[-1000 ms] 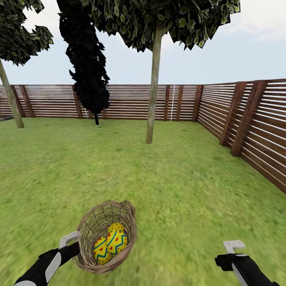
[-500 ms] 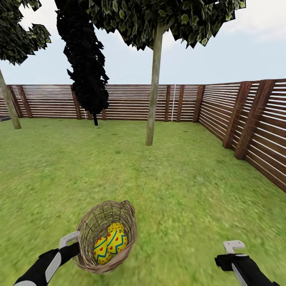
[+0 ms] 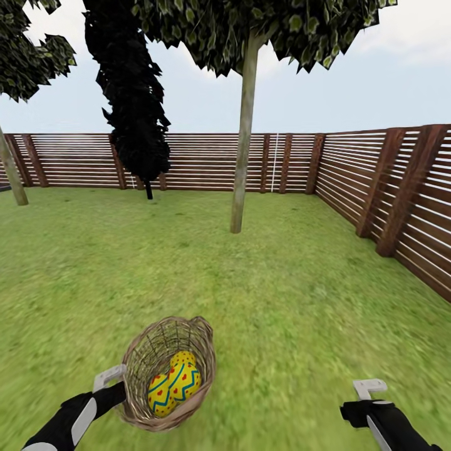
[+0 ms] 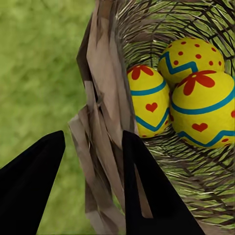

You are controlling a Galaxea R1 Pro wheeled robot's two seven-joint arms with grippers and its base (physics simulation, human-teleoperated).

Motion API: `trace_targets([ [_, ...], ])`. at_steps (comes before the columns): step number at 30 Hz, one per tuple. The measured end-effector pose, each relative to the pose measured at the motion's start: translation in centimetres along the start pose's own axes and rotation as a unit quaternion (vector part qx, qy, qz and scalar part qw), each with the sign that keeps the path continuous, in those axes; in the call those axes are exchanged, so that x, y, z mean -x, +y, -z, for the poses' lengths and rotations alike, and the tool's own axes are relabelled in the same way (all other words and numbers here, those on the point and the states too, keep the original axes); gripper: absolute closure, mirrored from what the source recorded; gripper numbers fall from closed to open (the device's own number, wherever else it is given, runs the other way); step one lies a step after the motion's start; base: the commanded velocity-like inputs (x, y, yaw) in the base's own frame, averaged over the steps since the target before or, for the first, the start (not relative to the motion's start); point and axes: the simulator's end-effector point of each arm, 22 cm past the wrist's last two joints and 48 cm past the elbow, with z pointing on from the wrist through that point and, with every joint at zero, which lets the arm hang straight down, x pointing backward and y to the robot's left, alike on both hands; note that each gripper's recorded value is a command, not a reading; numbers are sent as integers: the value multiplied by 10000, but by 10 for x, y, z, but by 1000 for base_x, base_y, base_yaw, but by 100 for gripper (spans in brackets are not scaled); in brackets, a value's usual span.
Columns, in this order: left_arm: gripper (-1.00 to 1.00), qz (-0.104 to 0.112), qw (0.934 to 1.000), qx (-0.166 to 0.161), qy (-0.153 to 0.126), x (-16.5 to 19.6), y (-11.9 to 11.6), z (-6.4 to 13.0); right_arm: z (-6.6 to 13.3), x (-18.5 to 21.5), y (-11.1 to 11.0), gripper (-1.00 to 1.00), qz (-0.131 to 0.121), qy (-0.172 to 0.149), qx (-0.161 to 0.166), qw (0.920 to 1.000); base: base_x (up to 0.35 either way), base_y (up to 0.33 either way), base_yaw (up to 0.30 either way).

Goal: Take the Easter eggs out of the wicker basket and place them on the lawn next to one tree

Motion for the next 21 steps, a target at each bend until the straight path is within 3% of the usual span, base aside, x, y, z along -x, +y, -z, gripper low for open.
trace_targets([
  [18, 100, 3, 10000, -7, 3, -1, -1, 0, 0, 0, 0, -100, 5, 4, -8, 10000, 342, 0, 0],
  [21, 100, 12, 10000, -4, 8, -1, 0, 0, 0, 0, -1, -100, 5, 2, -12, 10000, 303, 166, 0],
])
